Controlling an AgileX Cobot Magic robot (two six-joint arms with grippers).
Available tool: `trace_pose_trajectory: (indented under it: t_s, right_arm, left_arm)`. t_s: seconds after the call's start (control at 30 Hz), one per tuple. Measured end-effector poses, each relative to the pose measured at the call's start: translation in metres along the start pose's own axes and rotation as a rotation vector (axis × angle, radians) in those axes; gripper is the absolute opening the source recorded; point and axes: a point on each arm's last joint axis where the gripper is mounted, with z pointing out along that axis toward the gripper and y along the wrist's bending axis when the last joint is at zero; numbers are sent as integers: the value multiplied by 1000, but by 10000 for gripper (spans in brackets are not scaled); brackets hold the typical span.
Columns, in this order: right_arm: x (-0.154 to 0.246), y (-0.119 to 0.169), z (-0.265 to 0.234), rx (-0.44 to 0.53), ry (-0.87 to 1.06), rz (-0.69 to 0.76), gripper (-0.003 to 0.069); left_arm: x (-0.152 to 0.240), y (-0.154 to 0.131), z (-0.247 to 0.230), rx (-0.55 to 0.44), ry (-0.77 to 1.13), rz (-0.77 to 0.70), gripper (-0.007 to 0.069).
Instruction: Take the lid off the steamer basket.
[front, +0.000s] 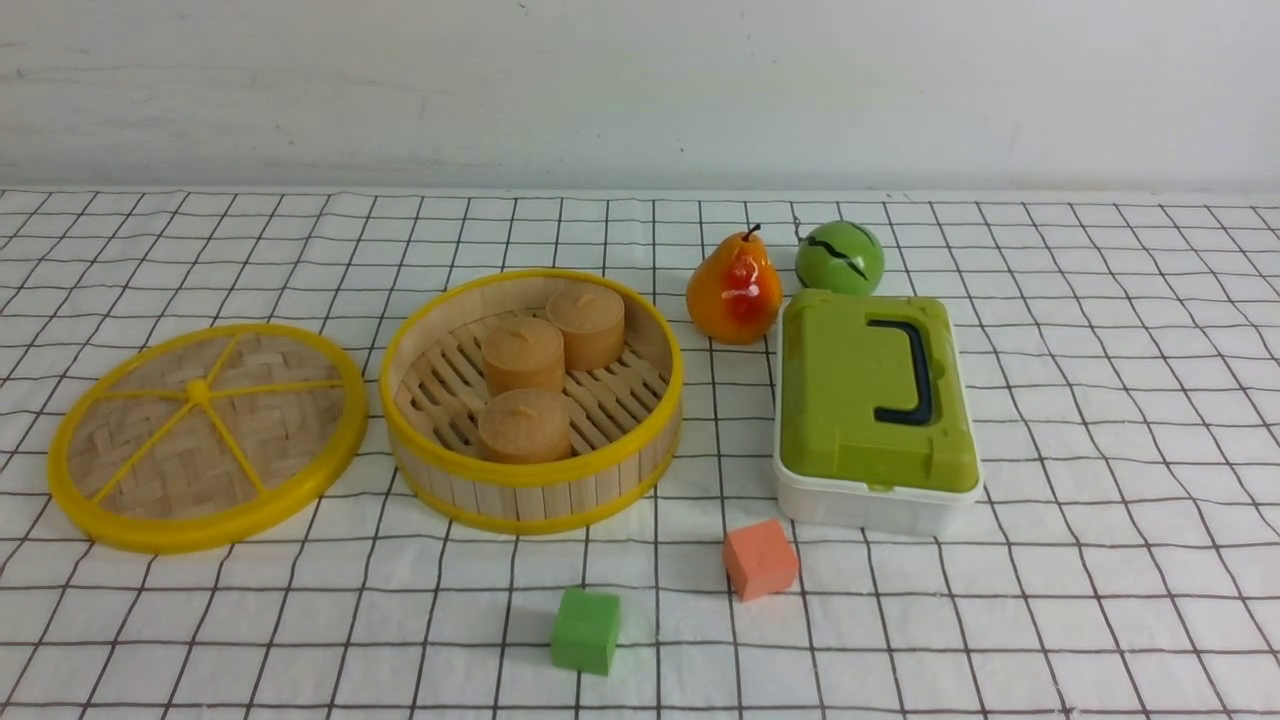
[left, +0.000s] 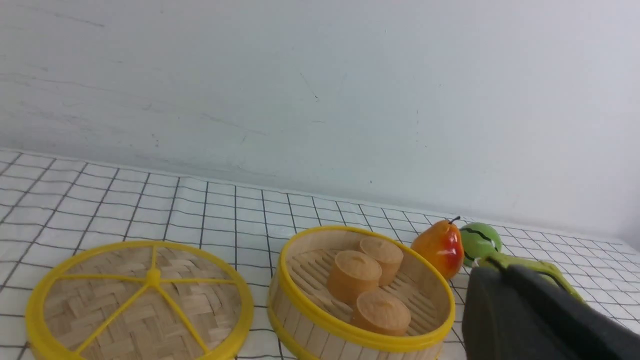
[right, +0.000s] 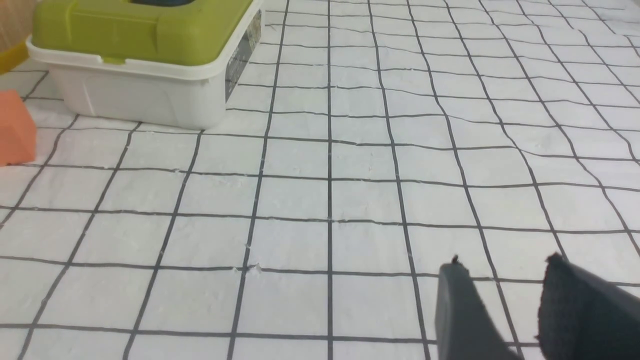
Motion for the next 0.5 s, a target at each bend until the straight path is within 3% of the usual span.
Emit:
trace_pose_trajectory:
  t_s: [0.2,0.5]
  right_arm:
    - [0,0,0,0,0,0,239]
    - [0,0,0,0,0,0,239]
  left_arm:
    - [2,0,0,4,25,12,-13]
    - [43,31,11,-152,-97,174,-13]
